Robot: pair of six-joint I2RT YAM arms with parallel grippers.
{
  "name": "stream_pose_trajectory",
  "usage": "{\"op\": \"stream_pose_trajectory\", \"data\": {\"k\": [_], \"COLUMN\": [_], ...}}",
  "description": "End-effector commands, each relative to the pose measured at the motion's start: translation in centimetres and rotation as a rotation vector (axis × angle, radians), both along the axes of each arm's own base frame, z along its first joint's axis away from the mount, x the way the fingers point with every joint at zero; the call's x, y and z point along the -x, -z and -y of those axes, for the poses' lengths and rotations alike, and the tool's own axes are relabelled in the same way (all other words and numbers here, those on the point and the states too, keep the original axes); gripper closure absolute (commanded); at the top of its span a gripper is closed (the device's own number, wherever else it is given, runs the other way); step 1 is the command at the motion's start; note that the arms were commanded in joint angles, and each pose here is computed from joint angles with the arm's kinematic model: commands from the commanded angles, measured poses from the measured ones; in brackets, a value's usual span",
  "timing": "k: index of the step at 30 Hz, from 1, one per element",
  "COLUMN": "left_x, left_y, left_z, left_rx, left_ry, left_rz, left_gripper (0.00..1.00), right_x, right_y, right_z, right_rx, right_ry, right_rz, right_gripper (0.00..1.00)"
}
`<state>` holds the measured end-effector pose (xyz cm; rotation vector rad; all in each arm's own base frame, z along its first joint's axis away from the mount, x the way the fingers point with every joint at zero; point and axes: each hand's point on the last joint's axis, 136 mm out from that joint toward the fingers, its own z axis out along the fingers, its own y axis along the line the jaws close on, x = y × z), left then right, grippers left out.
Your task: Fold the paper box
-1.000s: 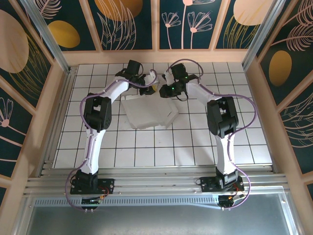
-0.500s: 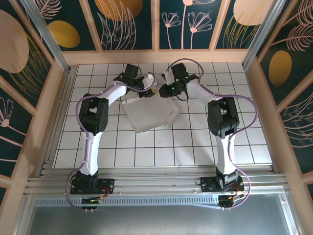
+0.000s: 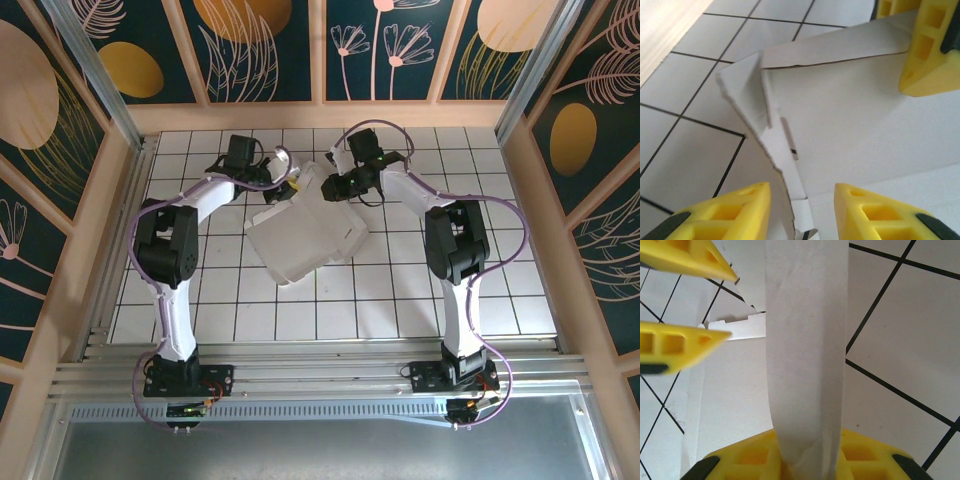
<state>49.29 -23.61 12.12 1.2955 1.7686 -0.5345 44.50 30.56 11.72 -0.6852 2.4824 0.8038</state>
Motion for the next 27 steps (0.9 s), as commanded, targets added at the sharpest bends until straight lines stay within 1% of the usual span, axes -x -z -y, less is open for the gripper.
{"op": "stream_pose_trajectory", "data": {"k": [1,6,8,10,12,14,15,18,24,27], "left_x": [-0.3,-2.4,-4.5,-6.5,-7.6,-8.1,-8.1,-7.7,-3.5,-2.2], "left_y": [-4.2,-5.2,-5.1,-4.5,-3.4,-2.4,-2.5,-1.3,0.2,0.3], "left_z": [-0.6,-1.9,-2.5,-2.6,-2.1,-1.4,-1.1,-0.4,0.7,1.0], "left_rx": [0.141,0.192,0.211,0.218,0.222,0.233,0.242,0.242,0.206,0.217], "left_ry": [-0.004,-0.069,-0.146,-0.191,-0.173,-0.13,-0.109,-0.041,0.185,0.244], "left_rz": [0.031,0.0,-0.028,-0.065,-0.108,-0.15,-0.157,-0.177,-0.173,-0.204], "left_gripper": [0.62,0.63,0.64,0.66,0.66,0.66,0.66,0.66,0.68,0.69], "right_x": [0.7,0.6,0.6,0.7,0.7,0.7,0.7,0.8,0.6,0.6], "right_y": [-2.8,-2.8,-2.9,-2.8,-3.0,-3.1,-3.0,-3.1,-3.0,-2.9], "right_z": [-0.5,-0.5,-0.5,-0.5,-0.6,-0.6,-0.5,-0.7,-0.7,-0.8], "right_rx": [-0.032,-0.031,-0.031,-0.03,-0.03,-0.03,-0.03,-0.032,-0.026,-0.026], "right_ry": [-0.036,-0.035,-0.036,-0.037,-0.04,-0.039,-0.038,-0.041,-0.041,-0.041], "right_rz": [0.045,0.046,0.047,0.043,0.046,0.048,0.045,0.047,0.047,0.044], "right_gripper": [0.79,0.79,0.79,0.79,0.79,0.79,0.79,0.79,0.79,0.79]}}
